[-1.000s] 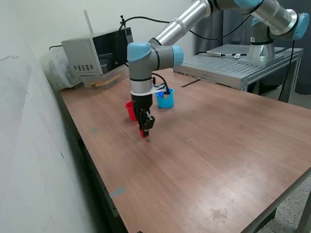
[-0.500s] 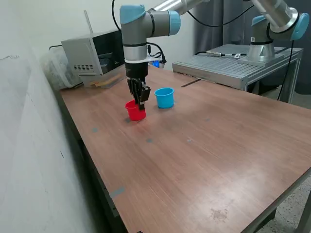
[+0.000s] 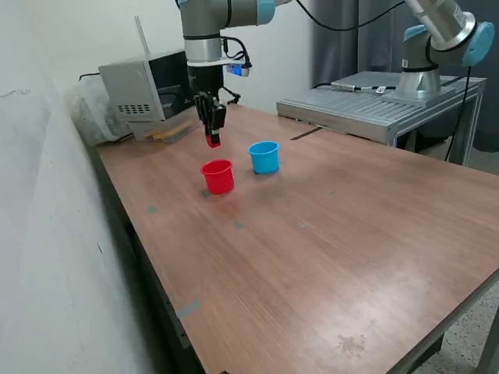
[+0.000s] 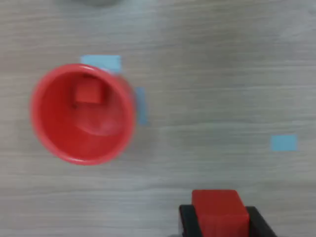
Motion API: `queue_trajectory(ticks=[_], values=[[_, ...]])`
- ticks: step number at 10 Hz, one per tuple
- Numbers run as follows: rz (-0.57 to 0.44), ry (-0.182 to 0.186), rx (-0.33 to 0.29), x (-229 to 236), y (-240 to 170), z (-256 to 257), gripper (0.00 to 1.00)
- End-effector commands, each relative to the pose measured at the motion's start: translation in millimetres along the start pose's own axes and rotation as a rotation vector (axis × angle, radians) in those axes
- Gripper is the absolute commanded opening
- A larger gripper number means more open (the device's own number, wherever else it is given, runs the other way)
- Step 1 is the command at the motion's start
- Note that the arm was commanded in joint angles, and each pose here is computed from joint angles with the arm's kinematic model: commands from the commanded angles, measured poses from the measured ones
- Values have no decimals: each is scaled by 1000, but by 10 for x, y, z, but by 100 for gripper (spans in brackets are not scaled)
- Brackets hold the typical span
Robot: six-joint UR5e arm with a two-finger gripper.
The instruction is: Place red objects in the red bin, and blue objects in the blue bin.
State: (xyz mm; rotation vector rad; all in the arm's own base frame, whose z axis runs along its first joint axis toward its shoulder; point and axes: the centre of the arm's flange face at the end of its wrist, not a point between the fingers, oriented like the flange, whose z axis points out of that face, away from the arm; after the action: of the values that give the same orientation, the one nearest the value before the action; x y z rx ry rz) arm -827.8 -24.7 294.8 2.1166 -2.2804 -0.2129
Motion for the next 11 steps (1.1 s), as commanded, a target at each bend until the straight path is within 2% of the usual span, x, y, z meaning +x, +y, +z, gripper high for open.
queue_trajectory(ticks=[1, 6, 11], values=[[58, -26, 29, -787, 18, 139, 0], [72, -11, 127, -875, -214, 746, 0], [63, -6, 134, -793, -293, 1033, 0]])
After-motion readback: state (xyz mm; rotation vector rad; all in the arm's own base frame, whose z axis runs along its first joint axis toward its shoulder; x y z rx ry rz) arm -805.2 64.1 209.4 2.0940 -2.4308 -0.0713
